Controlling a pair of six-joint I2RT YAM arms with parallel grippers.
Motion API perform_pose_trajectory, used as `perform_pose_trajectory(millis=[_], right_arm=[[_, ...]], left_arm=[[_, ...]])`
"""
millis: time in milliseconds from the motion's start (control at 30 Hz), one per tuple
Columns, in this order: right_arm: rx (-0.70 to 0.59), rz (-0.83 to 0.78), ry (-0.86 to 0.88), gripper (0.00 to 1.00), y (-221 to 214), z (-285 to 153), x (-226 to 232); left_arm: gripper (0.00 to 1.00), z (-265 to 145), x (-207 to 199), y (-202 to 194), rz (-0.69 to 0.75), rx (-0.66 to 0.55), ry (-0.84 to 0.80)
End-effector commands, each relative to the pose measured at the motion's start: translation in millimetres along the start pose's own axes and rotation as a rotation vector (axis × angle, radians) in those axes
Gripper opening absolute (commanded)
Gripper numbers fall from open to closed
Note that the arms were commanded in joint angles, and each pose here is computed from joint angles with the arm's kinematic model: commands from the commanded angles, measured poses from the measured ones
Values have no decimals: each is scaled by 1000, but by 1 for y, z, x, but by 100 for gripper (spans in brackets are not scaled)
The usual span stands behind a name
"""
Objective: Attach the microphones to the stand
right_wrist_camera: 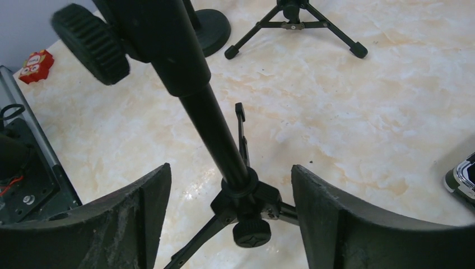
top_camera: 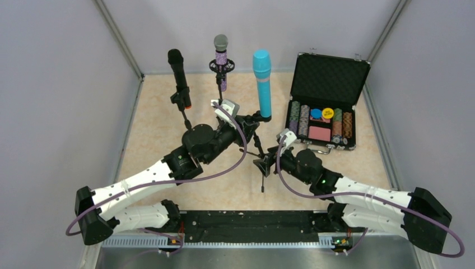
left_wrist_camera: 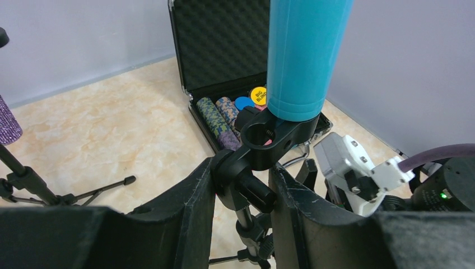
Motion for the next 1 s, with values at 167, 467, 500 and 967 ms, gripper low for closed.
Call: perform_pose_trajectory(millis=[167, 467, 500, 967], right_arm=[[-121, 29, 23, 86, 34, -12, 15], [-142, 43, 9, 88, 36, -17, 14], [-141, 44, 8, 88, 36, -17, 14], [-122, 41, -19, 88, 26, -18, 7]], left_arm=[[0, 4, 10, 29, -11, -201, 80], [0, 18, 15, 12, 40, -151, 126], [0, 19, 16, 11, 43, -147, 133], [0, 38, 35, -3, 115, -113, 237]])
Point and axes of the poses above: each gripper's point midway between its finger pads, its own z axis out along the fingers, its own x axis along the line the jaws close on, y = z × x, the point moved 9 cm from there along -z, back along the fingers, and after that the axes turned 14 degrees about z, right-handed, at the moved point
